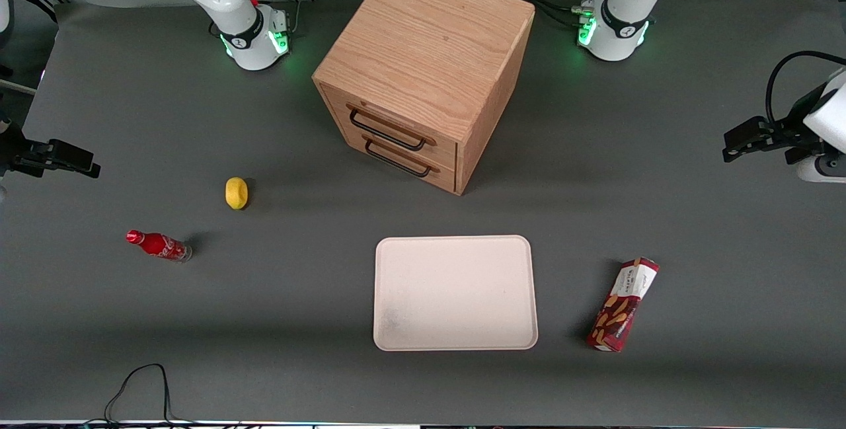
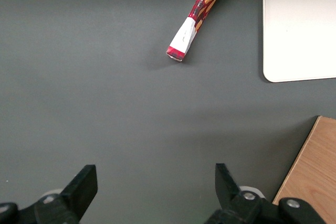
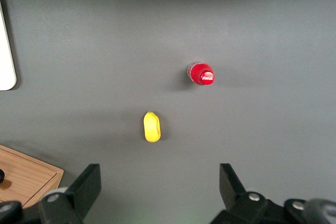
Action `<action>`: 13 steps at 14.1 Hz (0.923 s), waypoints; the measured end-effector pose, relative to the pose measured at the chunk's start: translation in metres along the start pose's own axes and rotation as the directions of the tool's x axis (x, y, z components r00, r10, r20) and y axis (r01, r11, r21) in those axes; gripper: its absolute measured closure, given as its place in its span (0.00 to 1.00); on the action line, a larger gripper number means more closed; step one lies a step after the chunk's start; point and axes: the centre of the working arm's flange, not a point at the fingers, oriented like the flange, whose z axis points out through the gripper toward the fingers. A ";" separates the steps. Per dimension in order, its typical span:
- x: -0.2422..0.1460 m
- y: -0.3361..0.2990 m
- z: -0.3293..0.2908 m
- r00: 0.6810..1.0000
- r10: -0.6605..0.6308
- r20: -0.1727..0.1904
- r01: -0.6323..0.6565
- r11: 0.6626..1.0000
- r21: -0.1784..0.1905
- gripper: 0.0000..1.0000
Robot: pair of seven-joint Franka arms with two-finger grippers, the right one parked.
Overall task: Place red cookie box on tray
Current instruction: 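Move the left gripper down toward the red shortbread box beside the tray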
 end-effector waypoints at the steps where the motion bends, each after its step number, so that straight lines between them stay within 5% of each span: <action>1: 0.000 0.000 0.000 1.000 0.000 0.000 0.000 1.000 0.000 0.00; 13: 0.017 0.027 0.016 0.999 0.041 -0.005 -0.041 0.999 -0.012 0.00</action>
